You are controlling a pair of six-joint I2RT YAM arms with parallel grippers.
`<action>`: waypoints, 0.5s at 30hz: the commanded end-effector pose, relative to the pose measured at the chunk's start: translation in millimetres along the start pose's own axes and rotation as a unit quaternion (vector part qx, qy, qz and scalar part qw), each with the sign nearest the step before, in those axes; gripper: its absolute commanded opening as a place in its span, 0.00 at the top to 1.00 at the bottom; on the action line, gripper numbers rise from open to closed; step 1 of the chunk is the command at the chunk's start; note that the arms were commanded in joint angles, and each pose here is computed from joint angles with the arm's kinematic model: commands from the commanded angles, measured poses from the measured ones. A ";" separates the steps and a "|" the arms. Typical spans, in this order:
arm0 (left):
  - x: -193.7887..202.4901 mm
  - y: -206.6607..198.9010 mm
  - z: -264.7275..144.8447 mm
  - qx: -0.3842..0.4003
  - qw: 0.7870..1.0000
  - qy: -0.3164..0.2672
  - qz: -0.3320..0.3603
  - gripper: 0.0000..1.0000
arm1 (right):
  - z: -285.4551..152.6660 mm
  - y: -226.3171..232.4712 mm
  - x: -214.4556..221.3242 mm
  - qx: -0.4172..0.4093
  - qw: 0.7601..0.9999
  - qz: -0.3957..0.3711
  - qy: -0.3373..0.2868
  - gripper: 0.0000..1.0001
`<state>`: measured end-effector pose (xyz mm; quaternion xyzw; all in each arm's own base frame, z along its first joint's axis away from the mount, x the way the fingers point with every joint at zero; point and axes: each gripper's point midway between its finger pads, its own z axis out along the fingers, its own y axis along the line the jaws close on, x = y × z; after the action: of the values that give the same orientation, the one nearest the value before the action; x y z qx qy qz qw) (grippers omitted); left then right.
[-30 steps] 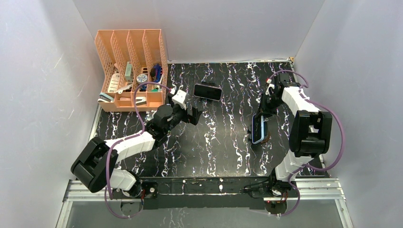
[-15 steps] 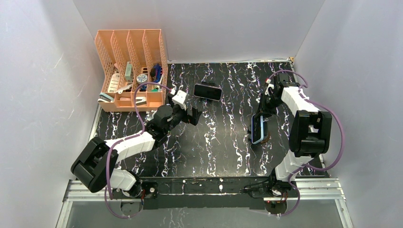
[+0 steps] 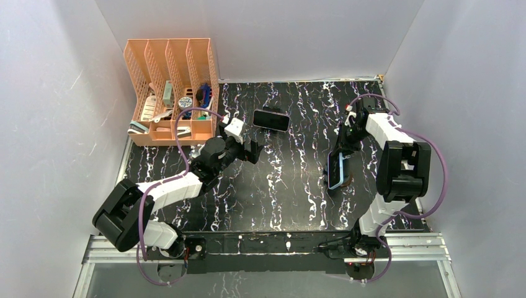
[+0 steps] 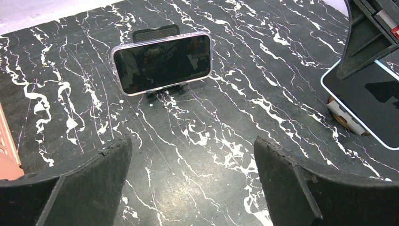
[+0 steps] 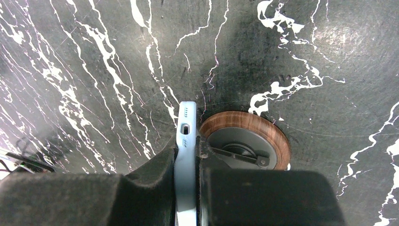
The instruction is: Place the phone on the phone stand
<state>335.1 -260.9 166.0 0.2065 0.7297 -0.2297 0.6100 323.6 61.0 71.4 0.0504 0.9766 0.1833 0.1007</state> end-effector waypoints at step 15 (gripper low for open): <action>-2.2 7.1 -0.9 -0.016 1.000 -0.010 0.010 0.02 | -2.4 0.1 -8.4 0.009 1.000 0.021 -0.004 0.99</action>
<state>336.6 -259.0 165.9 0.2039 0.7302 -0.2242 0.6124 323.2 59.6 65.9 0.0660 0.9778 0.1769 0.0909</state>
